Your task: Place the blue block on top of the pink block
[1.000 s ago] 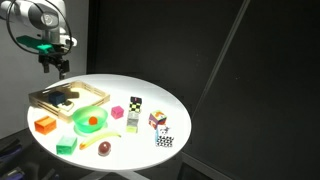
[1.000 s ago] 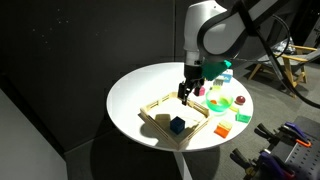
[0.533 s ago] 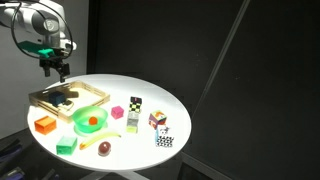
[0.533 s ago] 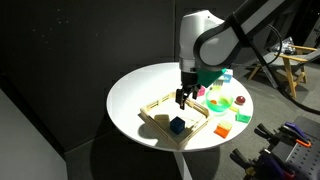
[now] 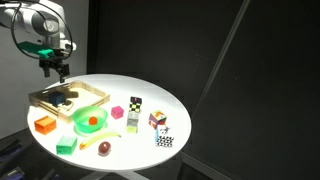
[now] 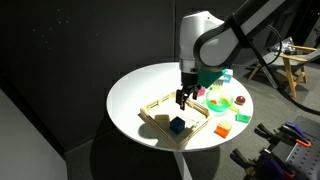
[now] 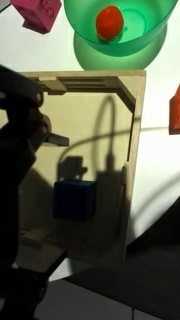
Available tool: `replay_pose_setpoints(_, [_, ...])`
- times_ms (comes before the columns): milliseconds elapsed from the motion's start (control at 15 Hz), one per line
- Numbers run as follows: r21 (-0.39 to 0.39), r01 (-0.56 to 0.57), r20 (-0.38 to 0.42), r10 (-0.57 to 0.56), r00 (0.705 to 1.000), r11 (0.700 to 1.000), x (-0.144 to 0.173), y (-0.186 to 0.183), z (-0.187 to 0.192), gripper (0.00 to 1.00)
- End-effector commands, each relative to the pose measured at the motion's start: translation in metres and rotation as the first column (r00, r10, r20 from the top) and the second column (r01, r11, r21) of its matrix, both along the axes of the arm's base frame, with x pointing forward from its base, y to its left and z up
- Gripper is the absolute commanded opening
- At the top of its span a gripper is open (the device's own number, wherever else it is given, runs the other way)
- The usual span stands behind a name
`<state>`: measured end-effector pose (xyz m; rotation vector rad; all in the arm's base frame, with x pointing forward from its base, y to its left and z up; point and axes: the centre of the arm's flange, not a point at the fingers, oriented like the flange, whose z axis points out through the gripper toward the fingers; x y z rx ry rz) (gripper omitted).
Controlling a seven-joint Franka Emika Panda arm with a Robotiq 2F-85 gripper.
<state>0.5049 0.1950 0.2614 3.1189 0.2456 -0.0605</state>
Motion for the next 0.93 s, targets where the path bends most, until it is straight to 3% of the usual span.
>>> replay_pose_setpoints(0, [-0.015,0.006,0.026,-0.006,1.0,1.0,-0.002,0.003,-0.009,1.0])
replay_pose_setpoints(467, [-0.018,0.023,0.09,-0.021,0.996,1.0,0.007,0.009,-0.037,1.0])
replay_pose_setpoints(867, [-0.017,0.013,0.094,-0.011,0.996,1.0,0.011,0.017,-0.063,1.0])
